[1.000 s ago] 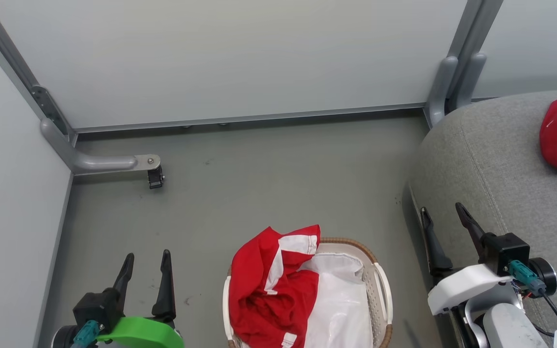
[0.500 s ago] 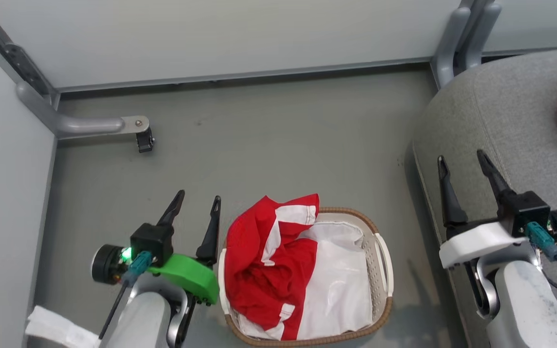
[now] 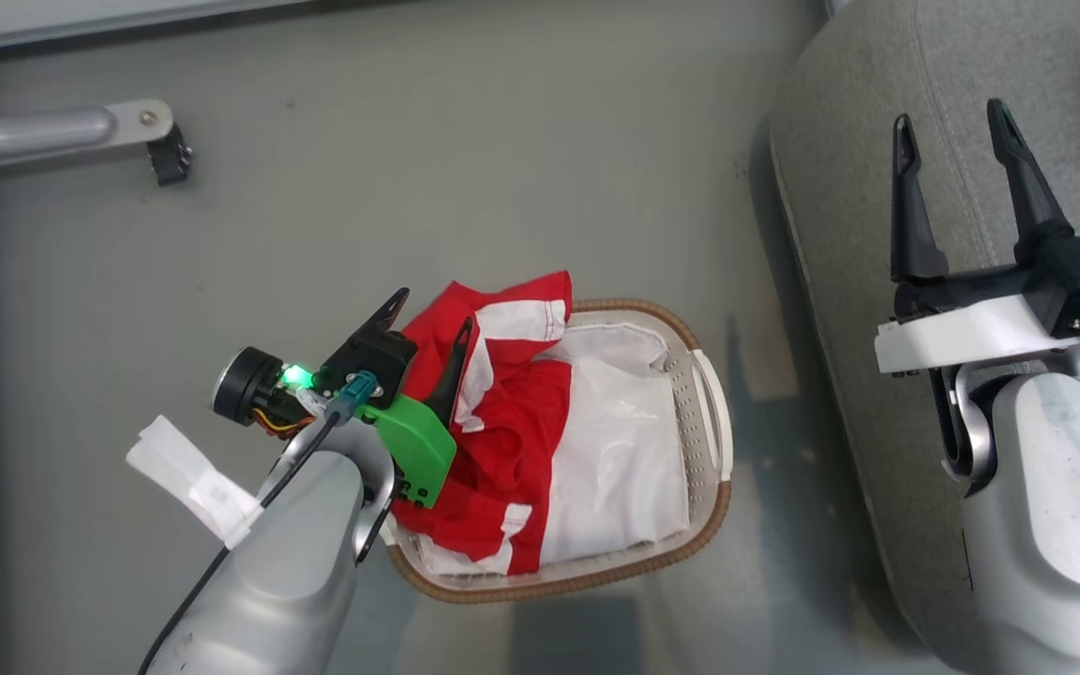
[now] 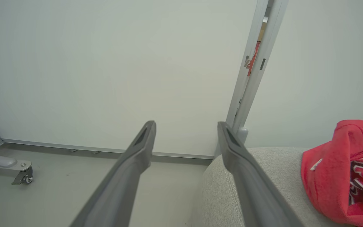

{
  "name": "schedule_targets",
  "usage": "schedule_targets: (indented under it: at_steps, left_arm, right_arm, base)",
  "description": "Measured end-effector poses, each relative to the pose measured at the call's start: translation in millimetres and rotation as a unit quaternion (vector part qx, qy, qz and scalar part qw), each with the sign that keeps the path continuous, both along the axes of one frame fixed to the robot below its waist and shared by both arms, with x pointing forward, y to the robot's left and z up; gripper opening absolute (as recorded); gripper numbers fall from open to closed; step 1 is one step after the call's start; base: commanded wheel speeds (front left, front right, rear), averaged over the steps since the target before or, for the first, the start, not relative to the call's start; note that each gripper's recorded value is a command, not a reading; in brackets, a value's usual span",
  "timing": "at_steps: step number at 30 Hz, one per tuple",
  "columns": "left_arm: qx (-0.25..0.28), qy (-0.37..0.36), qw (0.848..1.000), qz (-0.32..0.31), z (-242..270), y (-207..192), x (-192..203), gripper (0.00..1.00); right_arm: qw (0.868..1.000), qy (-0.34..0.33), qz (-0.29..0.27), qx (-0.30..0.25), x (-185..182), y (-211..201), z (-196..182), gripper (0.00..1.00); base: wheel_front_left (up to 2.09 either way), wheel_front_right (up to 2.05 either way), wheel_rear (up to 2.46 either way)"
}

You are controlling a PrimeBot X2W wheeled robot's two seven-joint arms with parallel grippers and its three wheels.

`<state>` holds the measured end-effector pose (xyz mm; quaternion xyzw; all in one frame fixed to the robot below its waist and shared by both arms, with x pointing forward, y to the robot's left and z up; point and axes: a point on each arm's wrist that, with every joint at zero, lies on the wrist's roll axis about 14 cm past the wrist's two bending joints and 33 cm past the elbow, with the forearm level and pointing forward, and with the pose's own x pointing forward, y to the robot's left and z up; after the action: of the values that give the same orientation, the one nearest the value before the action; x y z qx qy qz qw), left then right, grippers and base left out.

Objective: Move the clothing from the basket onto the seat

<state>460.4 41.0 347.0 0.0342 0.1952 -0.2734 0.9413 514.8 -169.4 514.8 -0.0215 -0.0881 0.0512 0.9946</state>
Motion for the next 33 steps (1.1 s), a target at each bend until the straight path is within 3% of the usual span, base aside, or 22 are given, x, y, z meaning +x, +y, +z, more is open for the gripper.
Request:
schedule_targets:
  at_steps: [9, 19, 24, 33]
  left_arm:
    - [0.024, 0.113, 0.990, -0.079, -93.4, -36.3, -24.5, 1.00]
    - [0.090, 0.220, 0.958, -0.159, -189.5, -45.1, -64.9, 1.00]
    - [0.132, 0.241, 0.943, -0.185, -223.7, -38.5, -75.6, 1.00]
    - [0.162, 0.240, 0.936, -0.202, -258.1, -37.3, -80.6, 1.00]
  right_arm:
    - [1.000, 0.012, -0.016, -0.005, 24.7, -17.4, -32.4, 1.00]
    - [0.999, 0.043, -0.030, -0.013, 40.0, -35.3, -78.9, 1.00]
    - [0.997, 0.068, -0.036, -0.015, 39.4, -42.4, -103.3, 1.00]
    - [0.994, 0.099, -0.039, -0.020, 37.1, -49.4, -132.4, 1.00]
  base:
    - [0.00, 0.00, 0.00]
    - [0.00, 0.00, 0.00]
    - [0.00, 0.00, 0.00]
    - [0.00, 0.00, 0.00]
